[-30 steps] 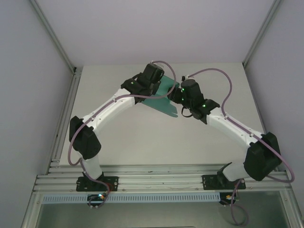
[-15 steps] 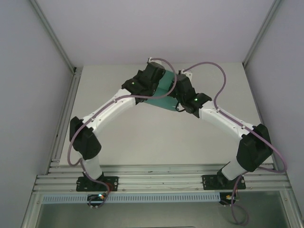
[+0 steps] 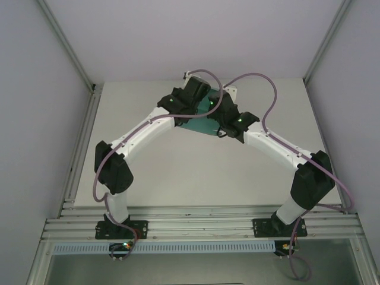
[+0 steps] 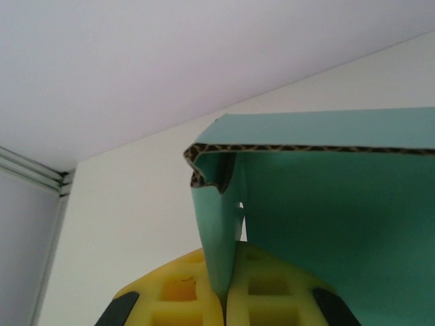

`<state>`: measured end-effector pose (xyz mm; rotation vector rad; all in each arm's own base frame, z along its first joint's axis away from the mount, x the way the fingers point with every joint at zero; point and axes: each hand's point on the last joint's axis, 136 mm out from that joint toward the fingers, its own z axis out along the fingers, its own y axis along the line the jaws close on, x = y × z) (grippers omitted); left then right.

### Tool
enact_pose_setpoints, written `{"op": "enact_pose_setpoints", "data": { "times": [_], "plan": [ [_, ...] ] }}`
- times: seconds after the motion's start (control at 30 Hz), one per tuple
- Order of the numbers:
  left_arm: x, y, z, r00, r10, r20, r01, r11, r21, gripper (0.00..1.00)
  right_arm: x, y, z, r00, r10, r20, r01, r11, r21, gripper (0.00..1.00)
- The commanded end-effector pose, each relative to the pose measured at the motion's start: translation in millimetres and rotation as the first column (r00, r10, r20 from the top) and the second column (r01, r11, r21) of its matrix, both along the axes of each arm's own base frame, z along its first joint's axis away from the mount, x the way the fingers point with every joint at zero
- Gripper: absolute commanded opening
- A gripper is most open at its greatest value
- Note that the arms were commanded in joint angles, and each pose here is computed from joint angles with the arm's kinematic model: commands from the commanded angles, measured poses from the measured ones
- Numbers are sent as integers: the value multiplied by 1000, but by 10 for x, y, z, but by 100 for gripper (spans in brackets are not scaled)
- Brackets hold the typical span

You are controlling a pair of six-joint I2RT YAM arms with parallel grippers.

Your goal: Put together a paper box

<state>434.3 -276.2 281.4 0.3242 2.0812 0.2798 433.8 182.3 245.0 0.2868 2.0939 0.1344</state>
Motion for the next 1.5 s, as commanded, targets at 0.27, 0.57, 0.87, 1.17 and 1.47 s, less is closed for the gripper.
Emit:
{"op": "enact_pose_setpoints", "data": {
  "times": [0.27,0.57,0.87,1.17,1.47],
  "plan": [
    [-170,147,-40,977,-180,-111,154,966,-210,0,-68,147,88,969,230,88,-237,969,77,50],
    [-346,-34,-412,879,-415,-234,386,908,-160,0,-607,473,603,848,469,249,-523,815,247,100],
    [-1140,-188,-1144,452,-773,-446,799,573,-183,0,-1144,-246,392,932,337,134,-361,889,282,100],
    [-1294,-275,-1831,309,-617,-724,872,487,-43,0,-1482,-1008,14,992,116,49,-125,958,259,100],
    [-1210,-350,-2261,308,-484,-819,888,454,66,28,-1542,-1114,-94,995,95,19,-97,959,268,100]
  ]
}}
